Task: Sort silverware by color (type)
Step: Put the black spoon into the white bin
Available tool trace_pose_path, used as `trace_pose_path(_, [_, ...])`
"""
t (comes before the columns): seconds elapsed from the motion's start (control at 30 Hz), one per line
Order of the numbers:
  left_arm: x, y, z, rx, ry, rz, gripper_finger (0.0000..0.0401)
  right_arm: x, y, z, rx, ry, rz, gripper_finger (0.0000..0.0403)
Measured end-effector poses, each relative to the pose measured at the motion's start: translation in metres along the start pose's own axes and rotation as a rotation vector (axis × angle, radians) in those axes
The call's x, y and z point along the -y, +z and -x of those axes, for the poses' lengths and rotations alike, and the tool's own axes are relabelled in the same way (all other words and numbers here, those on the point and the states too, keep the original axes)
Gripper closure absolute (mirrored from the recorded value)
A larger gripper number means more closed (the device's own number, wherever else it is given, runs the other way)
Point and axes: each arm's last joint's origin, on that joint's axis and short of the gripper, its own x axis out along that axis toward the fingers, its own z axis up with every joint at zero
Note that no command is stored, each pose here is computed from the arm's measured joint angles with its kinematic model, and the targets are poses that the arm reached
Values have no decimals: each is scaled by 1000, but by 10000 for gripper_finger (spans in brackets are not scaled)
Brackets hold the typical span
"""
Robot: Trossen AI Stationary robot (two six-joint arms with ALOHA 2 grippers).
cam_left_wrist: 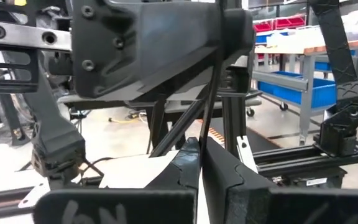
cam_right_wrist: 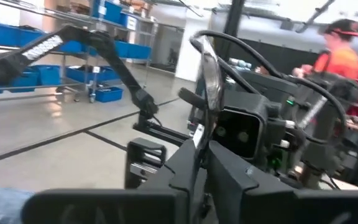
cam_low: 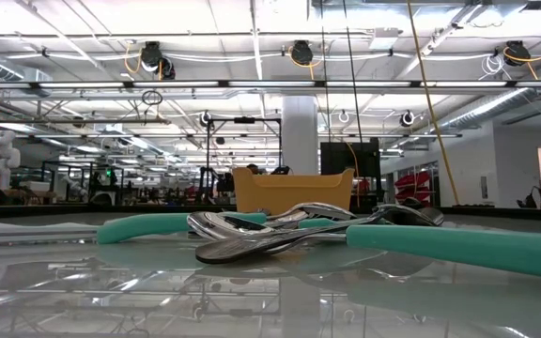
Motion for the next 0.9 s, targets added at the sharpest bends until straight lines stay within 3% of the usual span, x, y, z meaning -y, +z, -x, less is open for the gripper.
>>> trace_pose_path(0.23, [-6,-1,1,-30,212,53,400,3,0,12,-128,-200,53,300])
trace_pose_path(0.4, [-6,-2,4,-45,397,89,400,2,0,23,-192,-281,88,269])
trace_pose_path(0.63, [-7,0,10,-31,657,176,400,2,-9,27,-282,-410,147,257])
trace_pose_path(0.9, [-5,4,15,5,780,235,400,4,-23,26,-354,-523,167,257])
